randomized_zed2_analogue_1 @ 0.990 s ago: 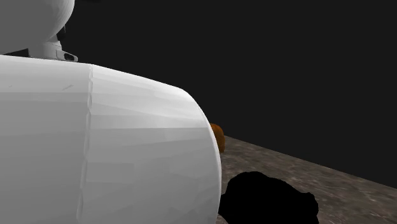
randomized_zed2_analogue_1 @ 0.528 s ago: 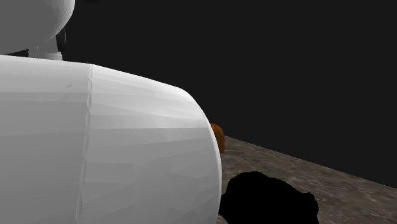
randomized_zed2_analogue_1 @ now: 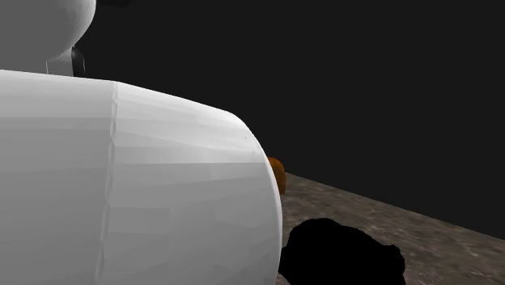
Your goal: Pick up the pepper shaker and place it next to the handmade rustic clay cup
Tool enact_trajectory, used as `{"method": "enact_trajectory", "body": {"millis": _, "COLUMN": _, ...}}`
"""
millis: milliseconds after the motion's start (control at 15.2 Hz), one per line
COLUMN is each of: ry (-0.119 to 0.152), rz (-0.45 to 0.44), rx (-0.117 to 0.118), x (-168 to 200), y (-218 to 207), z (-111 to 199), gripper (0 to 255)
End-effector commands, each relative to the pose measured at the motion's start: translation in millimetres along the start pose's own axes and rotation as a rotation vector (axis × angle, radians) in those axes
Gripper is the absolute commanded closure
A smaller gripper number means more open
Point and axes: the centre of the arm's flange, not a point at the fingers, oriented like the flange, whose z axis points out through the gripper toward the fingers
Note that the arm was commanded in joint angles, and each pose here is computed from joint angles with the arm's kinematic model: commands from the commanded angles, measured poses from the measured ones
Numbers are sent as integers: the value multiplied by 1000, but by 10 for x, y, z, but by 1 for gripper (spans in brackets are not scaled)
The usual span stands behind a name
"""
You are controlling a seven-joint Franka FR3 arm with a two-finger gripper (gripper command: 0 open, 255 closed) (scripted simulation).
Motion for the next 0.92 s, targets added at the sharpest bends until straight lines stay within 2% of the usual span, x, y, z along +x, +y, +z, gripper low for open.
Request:
{"method": "enact_trajectory", "body": {"millis": 0, "ry": 1, "rz": 0, "rx": 0, "x": -11, "y": 9, "z": 99, "gripper": 255}}
{"method": "enact_trajectory", "body": {"millis": 858, "ry": 1, "rz": 0, "rx": 0, "x": -65, "y": 35, "z": 744, "gripper": 255}}
